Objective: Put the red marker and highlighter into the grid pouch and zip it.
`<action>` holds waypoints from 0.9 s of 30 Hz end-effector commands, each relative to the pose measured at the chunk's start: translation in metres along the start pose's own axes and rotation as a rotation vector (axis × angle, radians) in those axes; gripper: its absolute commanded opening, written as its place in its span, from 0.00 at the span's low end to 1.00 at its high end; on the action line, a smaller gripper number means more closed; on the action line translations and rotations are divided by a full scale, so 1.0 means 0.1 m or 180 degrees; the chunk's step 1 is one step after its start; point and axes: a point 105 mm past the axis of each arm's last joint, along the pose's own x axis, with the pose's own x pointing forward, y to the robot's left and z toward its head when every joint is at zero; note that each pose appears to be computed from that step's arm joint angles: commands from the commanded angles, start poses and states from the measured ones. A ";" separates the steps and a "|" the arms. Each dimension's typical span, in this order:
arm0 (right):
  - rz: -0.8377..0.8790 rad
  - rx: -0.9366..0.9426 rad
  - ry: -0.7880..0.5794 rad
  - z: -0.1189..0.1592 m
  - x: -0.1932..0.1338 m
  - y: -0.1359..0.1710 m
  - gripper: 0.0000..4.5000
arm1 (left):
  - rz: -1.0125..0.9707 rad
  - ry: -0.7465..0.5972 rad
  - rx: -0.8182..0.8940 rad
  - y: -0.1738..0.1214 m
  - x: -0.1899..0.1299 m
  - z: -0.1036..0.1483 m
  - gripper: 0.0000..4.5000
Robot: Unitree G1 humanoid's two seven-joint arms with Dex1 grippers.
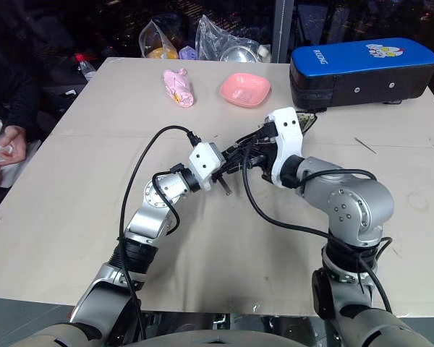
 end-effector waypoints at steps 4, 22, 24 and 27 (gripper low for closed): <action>-0.0415 -0.0035 -0.0278 0.21 -0.15 -0.16 0.01 | 0.0093 -0.0126 0.0094 0.05 0.01 0.09 0.00; -0.2692 0.0373 -0.1119 0.54 -0.76 -1.40 0.01 | 0.0221 -0.0100 0.0105 0.09 -0.02 0.06 0.00; -0.2830 0.0475 -0.1178 0.54 -0.81 -1.47 0.01 | 0.0238 -0.0097 0.0101 0.10 -0.03 0.06 0.00; -0.2439 0.0437 -0.1053 0.51 -0.69 -1.36 0.01 | 0.0269 -0.0089 0.0108 0.12 -0.04 0.05 0.00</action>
